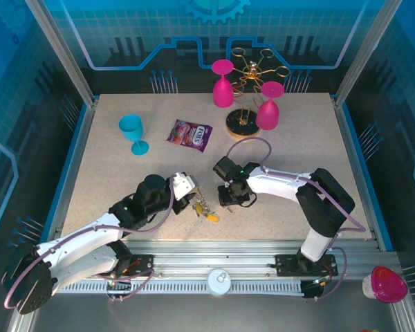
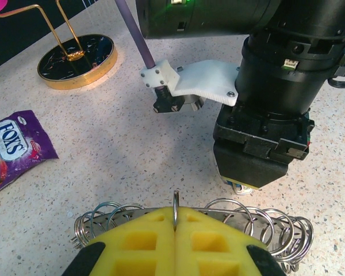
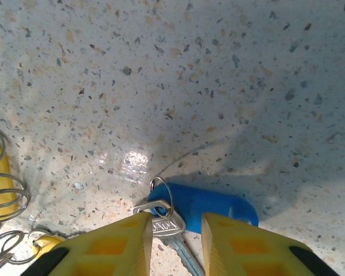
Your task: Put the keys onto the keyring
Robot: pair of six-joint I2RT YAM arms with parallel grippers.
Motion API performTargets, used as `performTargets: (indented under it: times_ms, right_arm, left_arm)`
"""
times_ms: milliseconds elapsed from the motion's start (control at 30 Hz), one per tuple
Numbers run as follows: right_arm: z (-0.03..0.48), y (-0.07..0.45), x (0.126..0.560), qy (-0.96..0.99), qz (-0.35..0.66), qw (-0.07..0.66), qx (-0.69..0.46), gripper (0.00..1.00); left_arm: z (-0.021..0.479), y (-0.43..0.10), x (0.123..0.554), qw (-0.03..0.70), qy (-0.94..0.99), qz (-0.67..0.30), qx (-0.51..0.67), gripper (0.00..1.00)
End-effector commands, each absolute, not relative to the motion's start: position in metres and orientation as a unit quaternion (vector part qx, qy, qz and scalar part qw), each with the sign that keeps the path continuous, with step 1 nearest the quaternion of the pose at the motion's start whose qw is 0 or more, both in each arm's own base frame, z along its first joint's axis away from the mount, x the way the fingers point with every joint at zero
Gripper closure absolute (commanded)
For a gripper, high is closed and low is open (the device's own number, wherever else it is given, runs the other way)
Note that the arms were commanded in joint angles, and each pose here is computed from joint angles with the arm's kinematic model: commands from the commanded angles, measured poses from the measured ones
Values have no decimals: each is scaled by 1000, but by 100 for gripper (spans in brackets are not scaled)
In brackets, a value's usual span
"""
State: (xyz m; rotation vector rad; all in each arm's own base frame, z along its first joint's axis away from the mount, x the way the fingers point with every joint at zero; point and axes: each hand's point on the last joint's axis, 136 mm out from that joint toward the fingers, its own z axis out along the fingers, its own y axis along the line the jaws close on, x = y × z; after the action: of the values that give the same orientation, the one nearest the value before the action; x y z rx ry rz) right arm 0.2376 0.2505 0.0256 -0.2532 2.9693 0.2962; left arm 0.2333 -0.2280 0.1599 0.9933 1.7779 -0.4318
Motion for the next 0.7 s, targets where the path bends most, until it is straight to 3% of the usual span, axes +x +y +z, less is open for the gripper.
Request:
performTargets:
  times_ms: [0, 400, 667]
  right_arm:
    - [27, 256, 247, 988, 107, 75, -80, 72]
    - [22, 262, 251, 988, 110, 70, -84, 75]
    - [20, 265, 249, 988, 117, 63, -84, 86]
  left_arm:
    - [183, -235, 237, 531, 715, -183, 416, 100]
    - [181, -235, 238, 531, 715, -178, 418, 100]
    - [180, -235, 238, 531, 715, -175, 418, 100]
